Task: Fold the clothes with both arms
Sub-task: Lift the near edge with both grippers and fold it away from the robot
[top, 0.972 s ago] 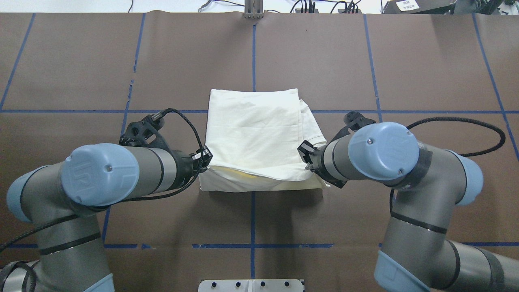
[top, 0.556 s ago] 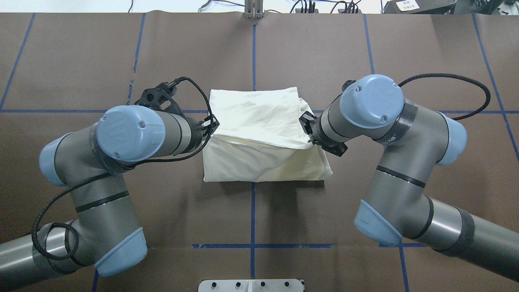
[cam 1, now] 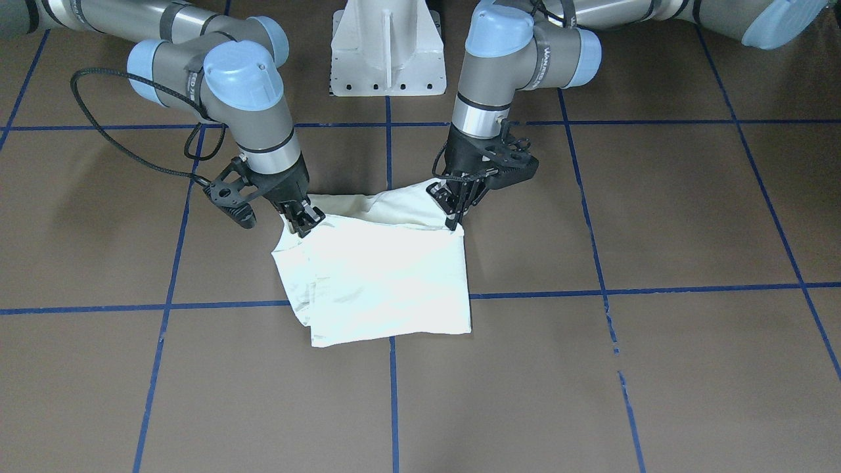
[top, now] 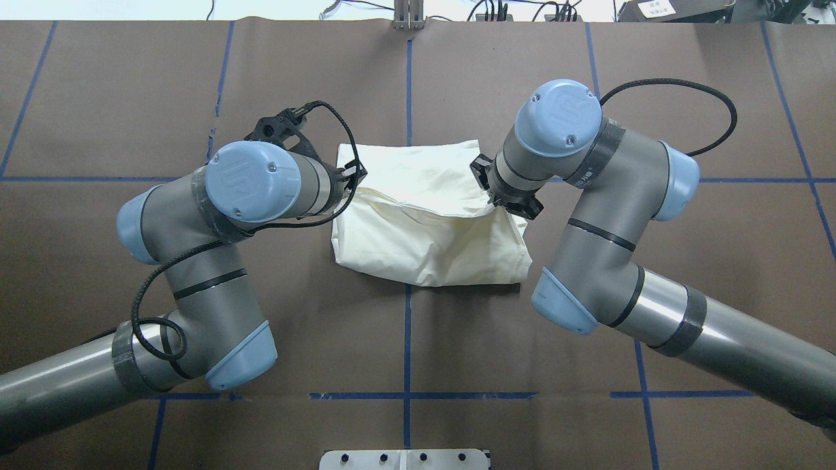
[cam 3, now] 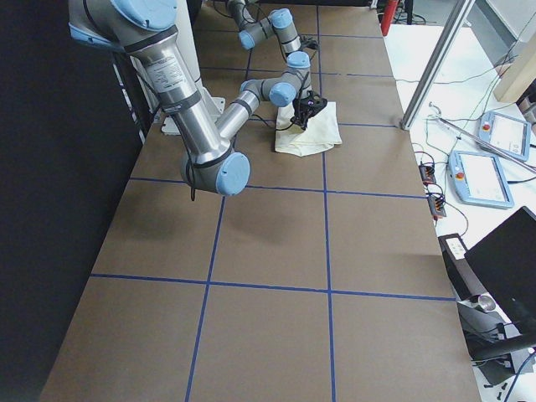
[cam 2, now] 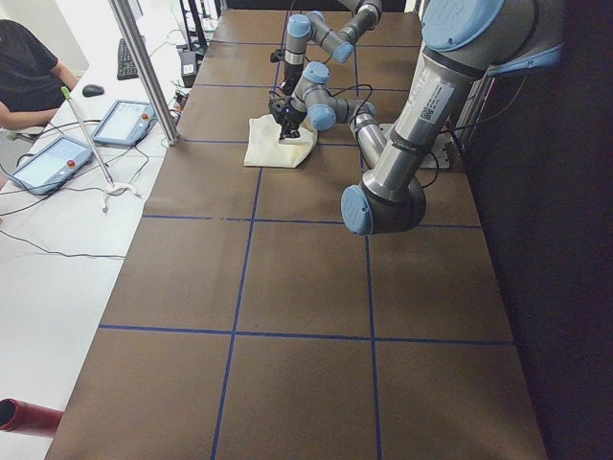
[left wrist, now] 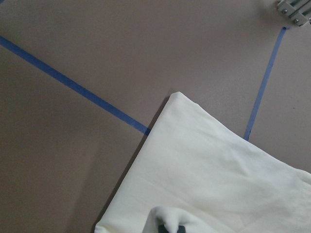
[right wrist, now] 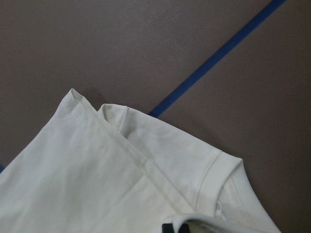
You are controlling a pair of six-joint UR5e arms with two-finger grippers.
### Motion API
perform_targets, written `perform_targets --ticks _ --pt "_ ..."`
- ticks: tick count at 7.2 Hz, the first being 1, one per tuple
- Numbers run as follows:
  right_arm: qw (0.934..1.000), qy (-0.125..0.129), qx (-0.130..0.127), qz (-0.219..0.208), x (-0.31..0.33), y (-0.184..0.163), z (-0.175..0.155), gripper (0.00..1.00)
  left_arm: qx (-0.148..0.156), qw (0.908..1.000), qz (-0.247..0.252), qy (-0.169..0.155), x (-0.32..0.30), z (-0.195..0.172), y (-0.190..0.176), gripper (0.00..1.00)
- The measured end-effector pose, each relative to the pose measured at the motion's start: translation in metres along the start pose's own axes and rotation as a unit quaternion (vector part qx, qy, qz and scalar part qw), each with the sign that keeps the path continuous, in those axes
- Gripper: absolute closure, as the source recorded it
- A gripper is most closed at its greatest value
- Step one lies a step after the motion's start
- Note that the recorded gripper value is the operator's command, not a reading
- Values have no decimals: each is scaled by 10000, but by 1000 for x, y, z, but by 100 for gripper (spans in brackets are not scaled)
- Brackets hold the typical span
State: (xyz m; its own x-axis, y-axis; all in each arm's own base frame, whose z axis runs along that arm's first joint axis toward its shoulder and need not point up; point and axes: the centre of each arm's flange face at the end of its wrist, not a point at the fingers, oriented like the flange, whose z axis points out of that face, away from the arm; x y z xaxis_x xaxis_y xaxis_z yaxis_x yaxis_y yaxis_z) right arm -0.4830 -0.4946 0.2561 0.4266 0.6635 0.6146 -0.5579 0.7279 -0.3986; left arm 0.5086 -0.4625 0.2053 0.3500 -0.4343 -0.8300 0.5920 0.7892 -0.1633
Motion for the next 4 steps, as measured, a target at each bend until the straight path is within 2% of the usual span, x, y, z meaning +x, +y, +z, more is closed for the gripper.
perform_targets --ticks 4 --pt "9996 121 77 -250 -24 -23 37 100 315 9995 93 35 13 43 -16 100"
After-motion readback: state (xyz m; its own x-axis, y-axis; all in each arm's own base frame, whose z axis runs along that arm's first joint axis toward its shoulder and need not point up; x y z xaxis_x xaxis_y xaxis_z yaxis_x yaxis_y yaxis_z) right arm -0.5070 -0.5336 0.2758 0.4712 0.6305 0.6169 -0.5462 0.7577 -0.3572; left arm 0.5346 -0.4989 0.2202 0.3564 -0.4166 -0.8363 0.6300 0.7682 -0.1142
